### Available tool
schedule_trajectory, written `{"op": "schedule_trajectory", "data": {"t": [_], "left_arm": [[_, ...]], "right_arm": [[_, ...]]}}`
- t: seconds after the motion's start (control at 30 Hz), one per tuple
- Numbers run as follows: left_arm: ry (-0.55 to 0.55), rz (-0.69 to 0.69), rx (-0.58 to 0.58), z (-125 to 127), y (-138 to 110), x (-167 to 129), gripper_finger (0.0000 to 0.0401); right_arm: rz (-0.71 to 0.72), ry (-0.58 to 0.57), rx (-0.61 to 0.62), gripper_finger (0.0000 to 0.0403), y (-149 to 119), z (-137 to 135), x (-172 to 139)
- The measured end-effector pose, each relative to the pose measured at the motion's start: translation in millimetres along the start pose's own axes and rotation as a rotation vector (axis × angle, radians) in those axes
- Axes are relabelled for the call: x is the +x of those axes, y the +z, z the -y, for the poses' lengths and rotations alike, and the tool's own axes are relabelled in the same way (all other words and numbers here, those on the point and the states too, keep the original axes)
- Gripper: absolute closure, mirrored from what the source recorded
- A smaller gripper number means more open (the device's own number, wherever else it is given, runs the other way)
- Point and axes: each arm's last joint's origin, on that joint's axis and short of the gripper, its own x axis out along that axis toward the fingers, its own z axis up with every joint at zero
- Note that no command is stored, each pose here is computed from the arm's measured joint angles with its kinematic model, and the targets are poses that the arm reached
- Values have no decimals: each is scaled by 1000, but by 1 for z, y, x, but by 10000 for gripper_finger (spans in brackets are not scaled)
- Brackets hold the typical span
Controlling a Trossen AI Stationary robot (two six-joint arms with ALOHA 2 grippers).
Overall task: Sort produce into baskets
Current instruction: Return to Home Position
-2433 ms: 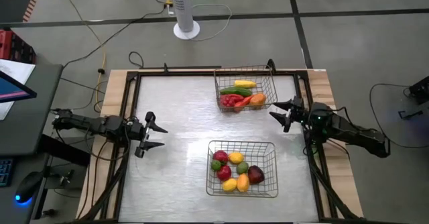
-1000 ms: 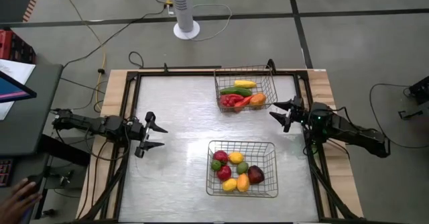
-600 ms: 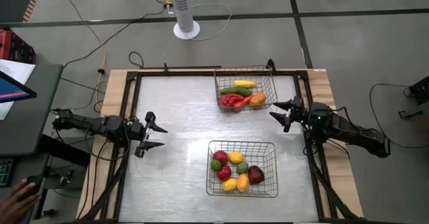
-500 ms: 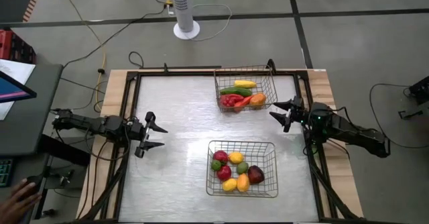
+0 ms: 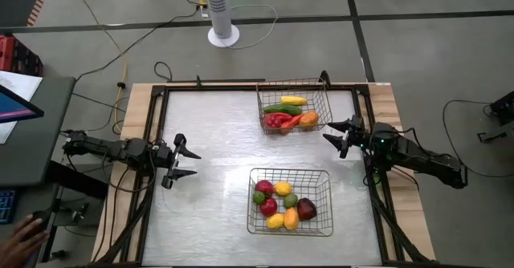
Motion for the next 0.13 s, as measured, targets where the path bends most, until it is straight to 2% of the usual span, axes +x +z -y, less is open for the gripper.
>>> {"op": "schedule_trajectory", "data": {"t": [0.13], "left_arm": [[0, 0, 0, 0, 0, 0, 173]], "right_arm": [[0, 0, 0, 88, 0, 0, 0]]}}
